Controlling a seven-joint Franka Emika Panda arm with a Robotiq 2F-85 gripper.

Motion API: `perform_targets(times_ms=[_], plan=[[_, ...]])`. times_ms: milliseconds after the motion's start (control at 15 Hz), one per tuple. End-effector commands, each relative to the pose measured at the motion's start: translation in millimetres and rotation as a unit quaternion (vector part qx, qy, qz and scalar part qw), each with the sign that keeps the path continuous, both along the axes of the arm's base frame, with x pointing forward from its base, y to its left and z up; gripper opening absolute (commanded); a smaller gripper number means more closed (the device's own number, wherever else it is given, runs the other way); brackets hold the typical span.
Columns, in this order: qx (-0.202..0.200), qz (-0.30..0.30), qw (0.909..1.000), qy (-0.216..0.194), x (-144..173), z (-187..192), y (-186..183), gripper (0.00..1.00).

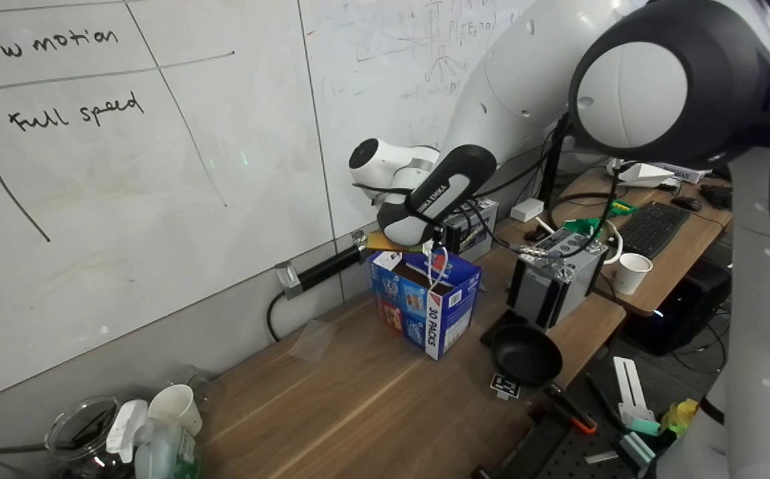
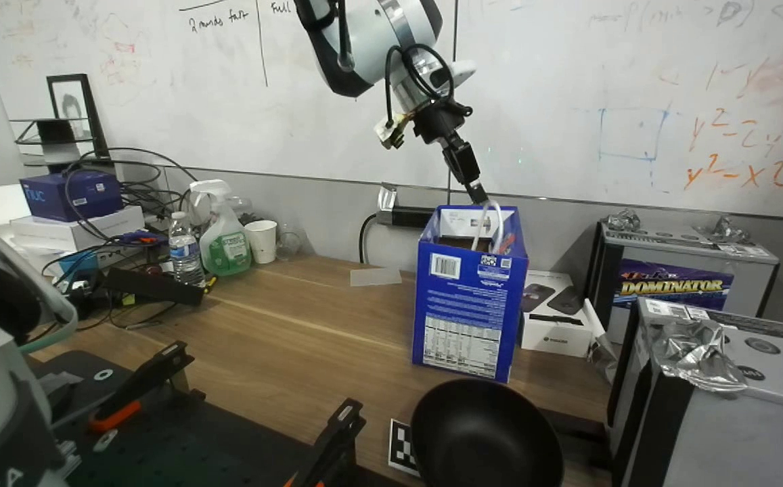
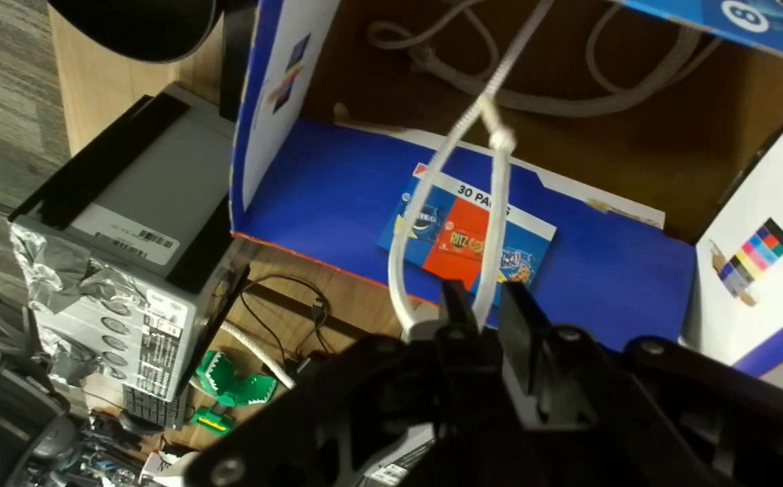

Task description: Put the string in blue box

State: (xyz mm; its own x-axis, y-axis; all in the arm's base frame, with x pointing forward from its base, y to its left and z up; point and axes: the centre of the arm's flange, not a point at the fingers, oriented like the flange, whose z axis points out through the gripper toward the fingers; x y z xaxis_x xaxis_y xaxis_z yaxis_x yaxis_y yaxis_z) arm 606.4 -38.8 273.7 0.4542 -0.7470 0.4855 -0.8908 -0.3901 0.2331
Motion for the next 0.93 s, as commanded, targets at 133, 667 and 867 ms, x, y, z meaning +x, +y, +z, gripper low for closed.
perform_targets(times_ms=[133, 667, 867], plan=[[0.056, 0.077, 0.9945, 0.043, -33, 11, -9, 0.67], [0.135, 0.248, 0.9541, 0.101, -137, 68, -11, 1.00], [0.158, 0.317, 0.9275, 0.119, -180, 94, 3, 1.00]])
